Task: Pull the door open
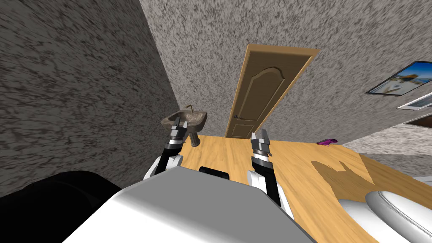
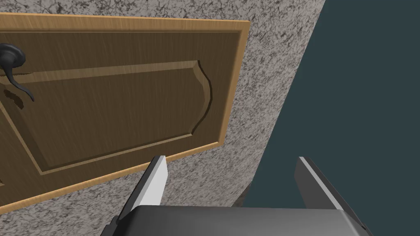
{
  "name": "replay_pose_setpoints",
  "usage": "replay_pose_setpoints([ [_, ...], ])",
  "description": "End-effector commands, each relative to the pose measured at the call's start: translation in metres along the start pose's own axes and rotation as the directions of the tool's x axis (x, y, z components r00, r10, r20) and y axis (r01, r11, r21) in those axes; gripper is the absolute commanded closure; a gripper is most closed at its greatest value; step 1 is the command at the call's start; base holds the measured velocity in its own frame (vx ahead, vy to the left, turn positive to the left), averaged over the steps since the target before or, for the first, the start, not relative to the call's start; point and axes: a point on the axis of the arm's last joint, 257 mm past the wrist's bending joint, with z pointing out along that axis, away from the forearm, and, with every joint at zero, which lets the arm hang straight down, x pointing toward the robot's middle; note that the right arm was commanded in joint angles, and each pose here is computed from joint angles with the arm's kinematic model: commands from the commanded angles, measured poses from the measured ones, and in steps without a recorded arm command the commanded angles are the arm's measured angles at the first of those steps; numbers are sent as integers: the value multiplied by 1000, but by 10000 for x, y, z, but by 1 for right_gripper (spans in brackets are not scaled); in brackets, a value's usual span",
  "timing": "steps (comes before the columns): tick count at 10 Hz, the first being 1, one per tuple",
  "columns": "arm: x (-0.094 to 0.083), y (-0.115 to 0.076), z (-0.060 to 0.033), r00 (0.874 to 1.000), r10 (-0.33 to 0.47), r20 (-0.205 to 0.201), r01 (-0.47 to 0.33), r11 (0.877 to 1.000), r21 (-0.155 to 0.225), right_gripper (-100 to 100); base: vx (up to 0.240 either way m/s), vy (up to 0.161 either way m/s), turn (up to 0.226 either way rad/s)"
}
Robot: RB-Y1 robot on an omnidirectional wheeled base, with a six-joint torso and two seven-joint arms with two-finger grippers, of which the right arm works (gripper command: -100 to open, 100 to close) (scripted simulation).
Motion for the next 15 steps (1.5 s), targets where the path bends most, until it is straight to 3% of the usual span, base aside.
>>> replay_pose_setpoints([
  [1,-6,-130,-19,1000,-1,-7,1,1000,19,-100,46,4,113],
  [15,-145,-1011,-207,999,-5,-36,11,989,149,-100,100,-25,48],
])
